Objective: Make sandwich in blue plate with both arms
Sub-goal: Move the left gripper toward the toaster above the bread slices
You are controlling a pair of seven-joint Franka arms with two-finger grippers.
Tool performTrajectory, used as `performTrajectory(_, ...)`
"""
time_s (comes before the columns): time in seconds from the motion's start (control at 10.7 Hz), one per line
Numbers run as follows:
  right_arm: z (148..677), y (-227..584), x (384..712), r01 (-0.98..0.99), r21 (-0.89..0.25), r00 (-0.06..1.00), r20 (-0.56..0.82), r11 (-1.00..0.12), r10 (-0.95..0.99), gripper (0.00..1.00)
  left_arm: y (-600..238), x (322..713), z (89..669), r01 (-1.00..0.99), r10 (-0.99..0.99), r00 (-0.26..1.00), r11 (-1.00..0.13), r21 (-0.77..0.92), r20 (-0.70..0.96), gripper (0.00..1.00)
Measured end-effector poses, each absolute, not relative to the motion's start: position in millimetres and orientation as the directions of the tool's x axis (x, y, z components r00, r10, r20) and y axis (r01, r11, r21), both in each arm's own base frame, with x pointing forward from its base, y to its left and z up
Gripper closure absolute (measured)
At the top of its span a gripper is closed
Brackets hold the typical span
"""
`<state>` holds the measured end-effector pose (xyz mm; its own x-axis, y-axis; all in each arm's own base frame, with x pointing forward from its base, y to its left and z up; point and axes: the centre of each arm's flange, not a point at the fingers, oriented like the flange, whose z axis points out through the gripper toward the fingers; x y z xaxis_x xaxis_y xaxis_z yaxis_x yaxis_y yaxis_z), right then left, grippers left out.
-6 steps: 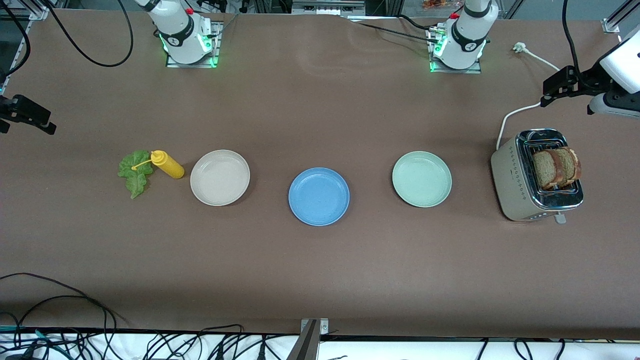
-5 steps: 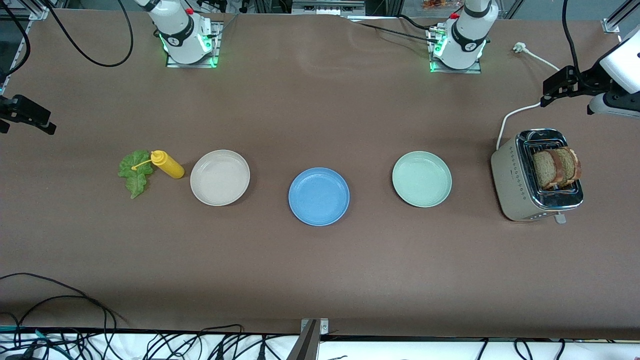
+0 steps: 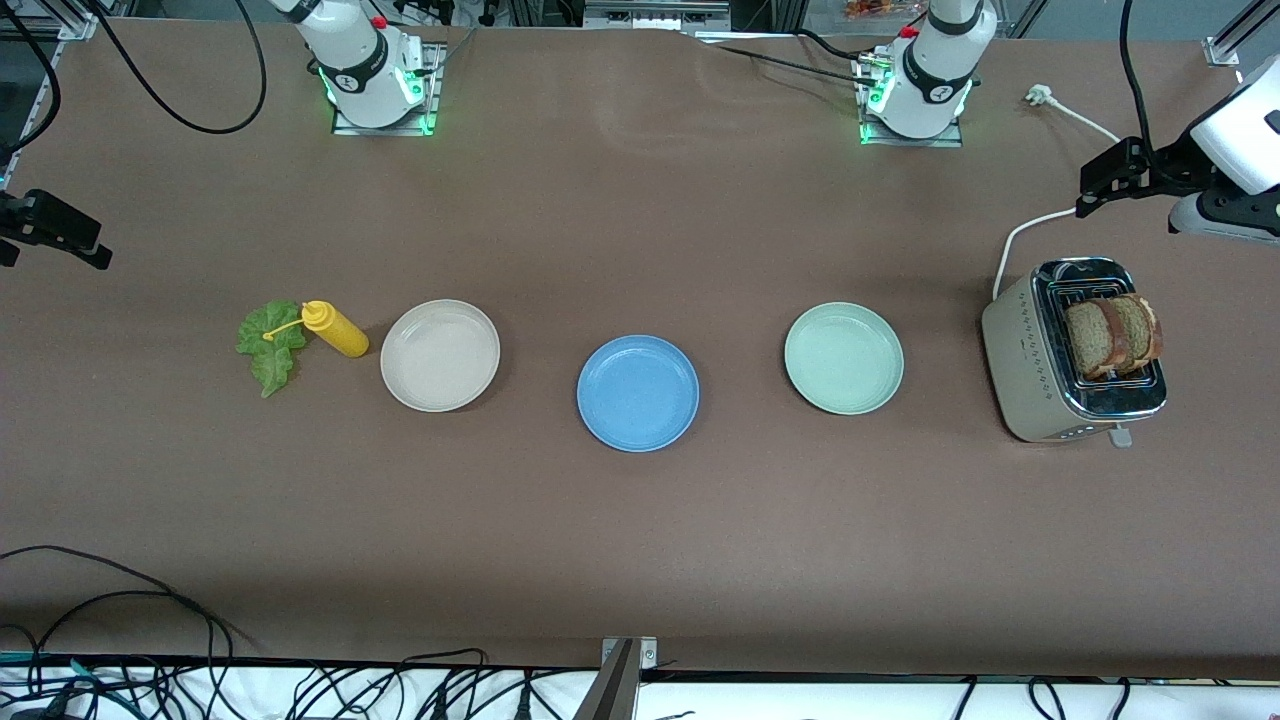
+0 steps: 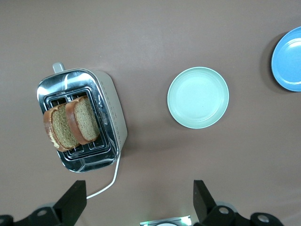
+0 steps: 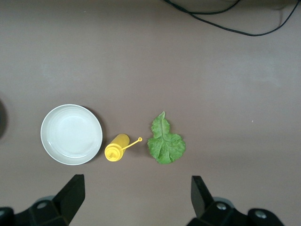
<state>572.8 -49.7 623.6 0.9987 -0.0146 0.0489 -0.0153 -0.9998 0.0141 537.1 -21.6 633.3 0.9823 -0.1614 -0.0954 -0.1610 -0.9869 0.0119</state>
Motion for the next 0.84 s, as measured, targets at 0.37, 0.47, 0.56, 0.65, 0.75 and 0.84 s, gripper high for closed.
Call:
performTrajectory(0.37,624.0,-50.4,572.7,-0.017,0.014,0.999,0.050,-1.000,-0.016,0.00,-14.6,538.6,630.2,-0.149,-0.150,0.984,-0.989,0.013,-0.101,0.00)
performTrajectory(0.47,624.1,-51.0,572.6,-0.018,0.014,0.999,0.050,-1.000,-0.017,0.00,-13.3,540.6,626.2,-0.147,-0.147,0.983,-0.989,0.013,-0.105,0.00)
performTrajectory(0.56,624.3,-51.1,572.5,-0.018,0.014,0.999,0.051,-1.000,-0.017,0.00,-11.2,544.3,619.5,-0.143,-0.143,0.984,-0.990,0.014,-0.107,0.00)
performTrajectory(0.65,624.4,-51.2,572.4,-0.018,0.014,0.999,0.051,-1.000,-0.017,0.00,-7.6,549.1,609.4,-0.136,-0.137,0.985,-0.991,0.014,-0.108,0.00)
performTrajectory(0.75,624.5,-51.3,572.4,-0.018,0.014,0.999,0.051,-1.000,-0.018,0.00,-1.8,553.3,596.8,-0.125,-0.126,0.986,-0.992,0.014,-0.110,0.00)
performTrajectory(0.84,624.6,-51.5,572.4,-0.019,0.014,0.999,0.052,-1.000,-0.018,0.00,5.4,556.6,583.8,-0.115,-0.116,0.987,-0.993,0.014,-0.110,0.01)
